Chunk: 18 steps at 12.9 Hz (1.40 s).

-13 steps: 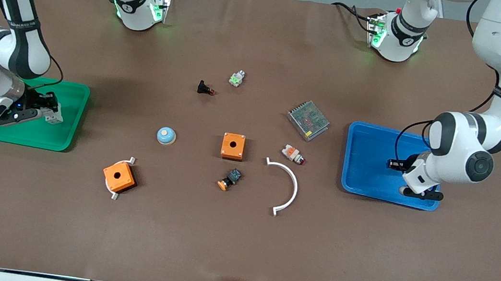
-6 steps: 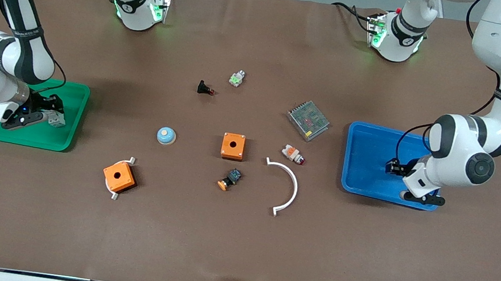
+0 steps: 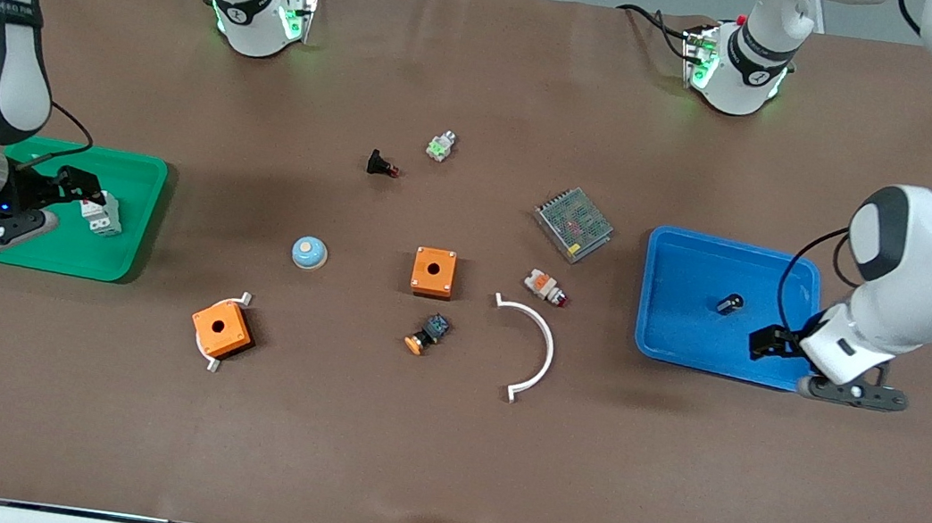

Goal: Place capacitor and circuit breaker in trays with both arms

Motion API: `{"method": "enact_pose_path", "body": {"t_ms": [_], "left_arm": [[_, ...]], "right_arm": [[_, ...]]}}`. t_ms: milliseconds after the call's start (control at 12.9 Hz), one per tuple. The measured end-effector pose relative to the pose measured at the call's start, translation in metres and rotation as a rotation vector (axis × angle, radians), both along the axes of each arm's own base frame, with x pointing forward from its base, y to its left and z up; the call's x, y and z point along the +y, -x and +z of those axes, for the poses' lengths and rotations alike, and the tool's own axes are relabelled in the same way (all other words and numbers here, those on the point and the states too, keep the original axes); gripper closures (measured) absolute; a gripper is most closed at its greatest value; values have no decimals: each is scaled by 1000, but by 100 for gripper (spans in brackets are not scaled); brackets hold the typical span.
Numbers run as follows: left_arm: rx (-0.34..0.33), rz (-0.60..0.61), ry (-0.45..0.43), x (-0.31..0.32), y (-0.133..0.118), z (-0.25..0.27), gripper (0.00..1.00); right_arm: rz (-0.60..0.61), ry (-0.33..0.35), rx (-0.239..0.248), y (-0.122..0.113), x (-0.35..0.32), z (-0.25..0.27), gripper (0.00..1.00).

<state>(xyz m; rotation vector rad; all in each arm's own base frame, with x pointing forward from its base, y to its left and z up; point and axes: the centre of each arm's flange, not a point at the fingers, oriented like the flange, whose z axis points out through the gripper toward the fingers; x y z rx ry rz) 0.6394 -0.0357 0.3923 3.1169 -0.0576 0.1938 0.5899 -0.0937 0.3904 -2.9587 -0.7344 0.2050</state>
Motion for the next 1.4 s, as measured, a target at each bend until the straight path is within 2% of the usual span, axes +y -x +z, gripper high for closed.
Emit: {"method": "enact_pose_path", "body": {"t_ms": [233,466,621,931,1241,1397], "left_arm": [[-107,67,16,5,5,72,0],[-115,47,-62,14,12,130,0],[-99,44,-84,14,13,161,0],[-66,50,-84,12,18,198,0],[-77,63,-77,13,20,218,0],[-52,70,-79,16,23,224,0]], "right_arm": [[-94,26,32,-9,57,30,0],[-213,67,55,-6,129,76,0],[-263,71,16,6,147,116,0],[-393,53,-74,39,109,189,0],[-469,45,-98,69,88,217,0],[-477,45,-96,74,87,221,0]]}}
